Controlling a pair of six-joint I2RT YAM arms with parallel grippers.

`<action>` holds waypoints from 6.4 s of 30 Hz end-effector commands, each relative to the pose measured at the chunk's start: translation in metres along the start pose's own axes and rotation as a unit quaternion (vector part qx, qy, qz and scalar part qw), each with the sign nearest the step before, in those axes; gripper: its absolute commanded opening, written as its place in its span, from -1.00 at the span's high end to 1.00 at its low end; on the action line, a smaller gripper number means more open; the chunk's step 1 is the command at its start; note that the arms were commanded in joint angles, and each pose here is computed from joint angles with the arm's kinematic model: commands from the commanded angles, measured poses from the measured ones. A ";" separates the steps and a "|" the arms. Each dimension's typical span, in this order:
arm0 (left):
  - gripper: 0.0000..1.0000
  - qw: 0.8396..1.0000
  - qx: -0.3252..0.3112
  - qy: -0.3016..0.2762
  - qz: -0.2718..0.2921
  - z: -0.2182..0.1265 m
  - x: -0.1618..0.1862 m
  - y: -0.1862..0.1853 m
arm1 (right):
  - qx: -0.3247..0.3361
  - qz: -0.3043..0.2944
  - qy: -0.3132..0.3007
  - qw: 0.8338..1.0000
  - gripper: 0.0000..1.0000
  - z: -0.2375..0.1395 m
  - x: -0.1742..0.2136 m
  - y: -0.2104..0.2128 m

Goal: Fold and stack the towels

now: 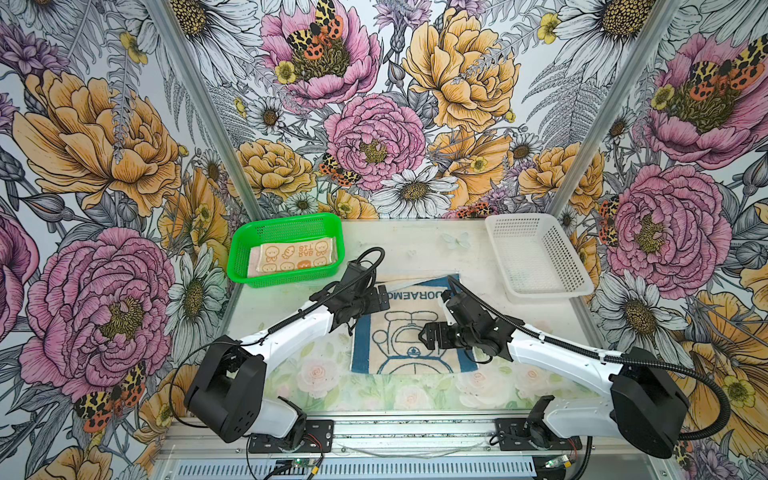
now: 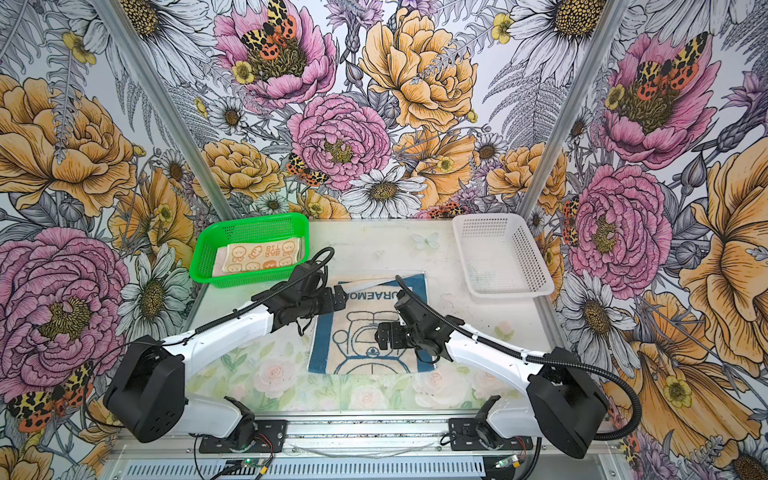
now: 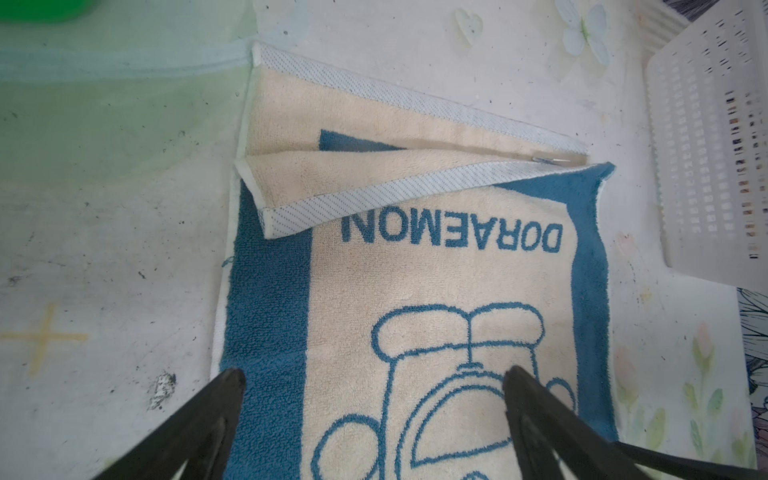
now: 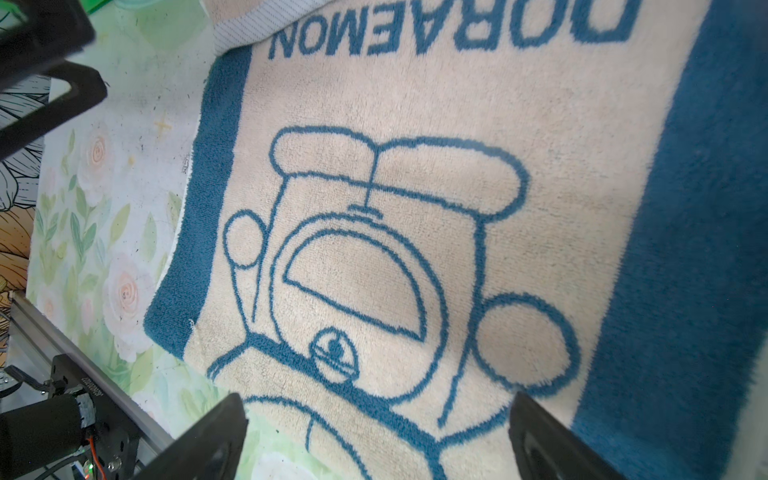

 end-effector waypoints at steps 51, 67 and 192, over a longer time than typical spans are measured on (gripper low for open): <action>-0.98 0.991 -0.042 -0.098 0.075 0.089 -0.117 -0.052 | -0.027 0.031 0.033 0.999 -0.99 0.023 0.049 -0.023; 0.13 0.998 0.019 0.052 0.008 -0.011 0.099 0.015 | 0.008 0.078 0.003 0.997 -0.99 -0.023 0.061 -0.043; 1.00 0.998 -0.064 0.007 0.023 0.019 -0.049 0.010 | -0.014 0.146 -0.027 0.989 1.00 -0.021 -0.124 -0.124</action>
Point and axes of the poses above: each gripper's point midway between its finger pads, its own z axis out along the fingers, its own y axis along the line the jaws close on, x = y × z, the point moved 5 cm from there along -z, back along the fingers, and after that the axes turned 2 degrees about -z, right-handed, at the moved point
